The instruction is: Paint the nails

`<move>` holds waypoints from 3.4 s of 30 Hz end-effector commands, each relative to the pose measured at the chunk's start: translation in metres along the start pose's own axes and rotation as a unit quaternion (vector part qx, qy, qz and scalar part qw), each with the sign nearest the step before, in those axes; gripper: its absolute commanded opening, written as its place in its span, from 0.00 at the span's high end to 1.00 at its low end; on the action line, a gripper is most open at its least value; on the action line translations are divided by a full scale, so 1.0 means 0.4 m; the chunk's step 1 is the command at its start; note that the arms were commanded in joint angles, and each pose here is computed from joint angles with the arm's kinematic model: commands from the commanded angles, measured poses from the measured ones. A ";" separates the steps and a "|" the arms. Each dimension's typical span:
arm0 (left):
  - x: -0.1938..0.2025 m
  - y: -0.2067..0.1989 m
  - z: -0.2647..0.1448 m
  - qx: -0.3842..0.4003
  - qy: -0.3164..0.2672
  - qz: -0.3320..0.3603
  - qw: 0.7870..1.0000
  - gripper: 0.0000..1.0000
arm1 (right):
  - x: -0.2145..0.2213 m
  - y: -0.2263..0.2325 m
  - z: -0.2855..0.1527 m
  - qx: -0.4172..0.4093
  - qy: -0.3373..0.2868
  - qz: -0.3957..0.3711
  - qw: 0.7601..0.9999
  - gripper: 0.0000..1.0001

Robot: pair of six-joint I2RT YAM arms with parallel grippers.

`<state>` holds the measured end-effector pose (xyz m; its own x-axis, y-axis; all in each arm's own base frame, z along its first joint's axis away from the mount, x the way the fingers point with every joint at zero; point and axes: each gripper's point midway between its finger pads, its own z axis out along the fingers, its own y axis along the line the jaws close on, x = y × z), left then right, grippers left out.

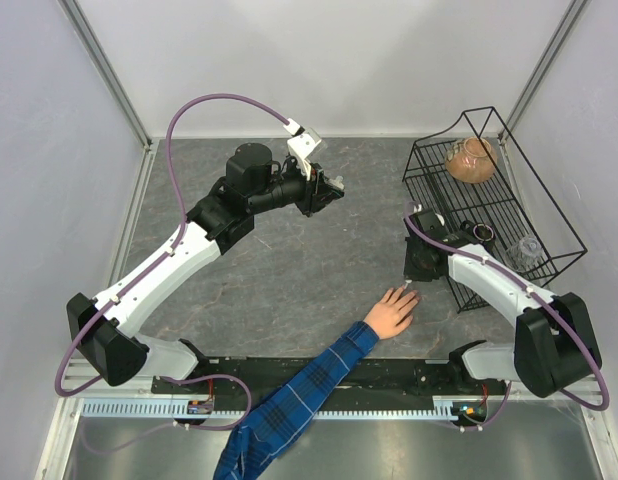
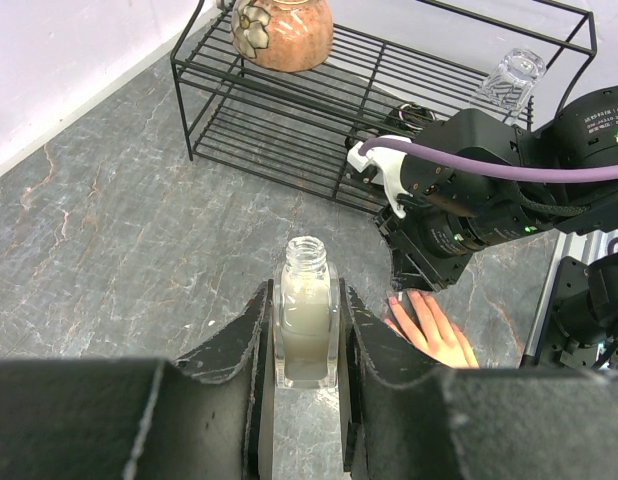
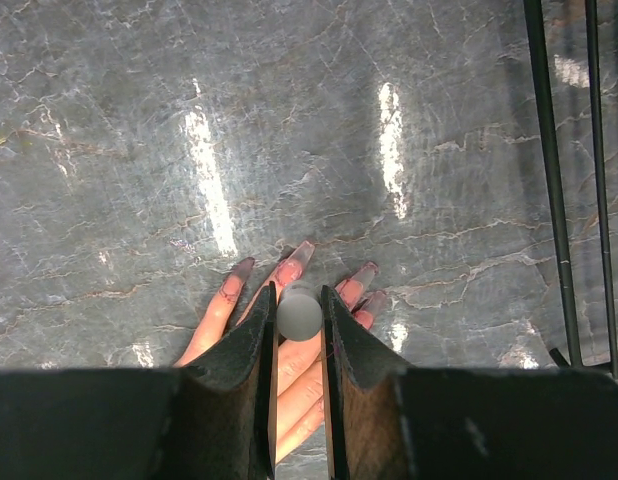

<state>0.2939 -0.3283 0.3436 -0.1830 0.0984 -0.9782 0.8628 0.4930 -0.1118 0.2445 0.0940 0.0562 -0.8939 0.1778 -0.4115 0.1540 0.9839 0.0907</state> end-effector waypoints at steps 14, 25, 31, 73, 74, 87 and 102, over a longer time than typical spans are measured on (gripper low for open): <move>-0.081 -0.010 -0.022 0.004 -0.043 0.017 0.999 0.98 | -0.024 0.012 0.018 -0.005 -0.014 0.006 1.000 1.00; -0.078 -0.006 -0.018 0.001 -0.041 0.021 0.999 0.98 | -0.022 0.012 0.028 0.000 -0.008 0.004 1.000 1.00; -0.079 -0.004 -0.018 0.000 -0.041 0.024 0.999 0.98 | -0.020 0.006 0.032 0.009 -0.002 0.004 1.000 1.00; -0.087 0.015 0.016 -0.006 -0.036 0.031 0.999 0.98 | -0.098 -0.001 0.041 0.015 -0.030 0.011 0.999 1.00; -0.088 0.016 0.016 -0.006 -0.036 0.031 0.999 0.98 | -0.101 0.002 0.033 0.010 -0.035 0.011 0.999 1.00; -0.121 0.020 -0.024 -0.032 -0.067 0.025 0.997 0.98 | -0.151 0.019 -0.159 -0.050 -0.102 -0.040 0.993 1.00; -0.086 -0.189 -0.124 0.182 -0.071 0.053 0.979 0.98 | -0.459 0.431 -0.719 -0.328 -0.266 -0.216 0.880 1.00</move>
<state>0.2418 -0.3260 0.3843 -0.0891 0.0260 -0.9957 0.9534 0.2915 -0.0777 0.3449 0.1854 0.3742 -0.5010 0.0411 -0.8645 -0.4159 0.8645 0.2822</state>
